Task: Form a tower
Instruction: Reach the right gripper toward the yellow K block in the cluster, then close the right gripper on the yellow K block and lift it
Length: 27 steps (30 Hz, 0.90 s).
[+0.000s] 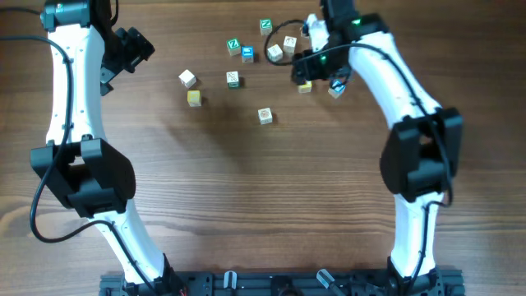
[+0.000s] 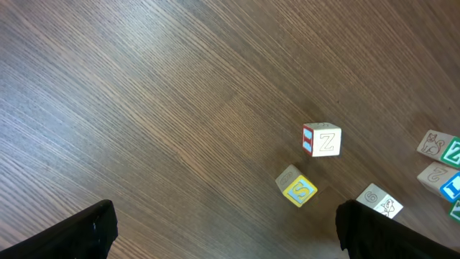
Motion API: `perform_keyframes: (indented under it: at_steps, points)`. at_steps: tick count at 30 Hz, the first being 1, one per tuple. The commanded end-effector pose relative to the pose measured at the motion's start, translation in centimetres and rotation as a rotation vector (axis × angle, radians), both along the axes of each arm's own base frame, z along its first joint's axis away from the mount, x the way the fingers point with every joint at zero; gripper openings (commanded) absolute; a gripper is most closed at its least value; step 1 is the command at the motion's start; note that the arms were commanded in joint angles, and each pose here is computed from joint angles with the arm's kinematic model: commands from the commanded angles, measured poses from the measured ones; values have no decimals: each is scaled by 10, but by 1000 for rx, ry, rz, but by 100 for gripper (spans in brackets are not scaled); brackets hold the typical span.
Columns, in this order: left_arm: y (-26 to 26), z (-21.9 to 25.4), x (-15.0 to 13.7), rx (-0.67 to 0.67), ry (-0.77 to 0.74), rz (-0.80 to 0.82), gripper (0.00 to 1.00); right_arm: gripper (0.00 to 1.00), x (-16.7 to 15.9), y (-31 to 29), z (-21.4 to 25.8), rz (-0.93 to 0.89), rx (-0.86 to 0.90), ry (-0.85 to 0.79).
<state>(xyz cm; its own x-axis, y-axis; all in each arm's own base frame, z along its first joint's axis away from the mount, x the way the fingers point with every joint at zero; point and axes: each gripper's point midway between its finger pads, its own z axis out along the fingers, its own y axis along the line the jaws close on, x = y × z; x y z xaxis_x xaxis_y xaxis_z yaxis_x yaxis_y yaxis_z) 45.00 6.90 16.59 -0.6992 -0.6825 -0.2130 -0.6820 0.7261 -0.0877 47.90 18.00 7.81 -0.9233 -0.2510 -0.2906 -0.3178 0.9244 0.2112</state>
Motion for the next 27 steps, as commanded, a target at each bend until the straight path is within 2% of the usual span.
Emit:
perform_keyframes:
  at_steps: [1, 5, 6, 9, 10, 18, 22, 25, 27]
  points:
    - [1, 4, 1, 5, -10, -4, 100, 98, 4, 9, -35, 9, -69, 13]
    - [0, 4, 1, 4, -10, -4, 100, 100, 15, 5, -57, -2, -125, -13]
    - [1, 4, 1, 5, -10, -4, 100, 97, 17, 4, -57, -2, -128, -19]
    - [1, 4, 1, 5, -10, -4, 100, 51, 22, 0, -56, -28, -148, -40]
    - [1, 4, 1, 5, -10, -4, 100, 45, 22, -1, -56, -59, -146, -34]
    - [1, 4, 1, 5, -10, -4, 100, 42, 16, -3, -59, -63, -155, -6]
    - [1, 4, 1, 5, -10, -4, 100, 24, 15, -3, -59, -66, -154, -4]
    - [1, 4, 1, 5, -10, -4, 100, 24, 17, -2, -34, -89, -135, -35]
    - [1, 4, 1, 5, -10, -4, 100, 25, 18, -2, 0, -91, -115, -88]
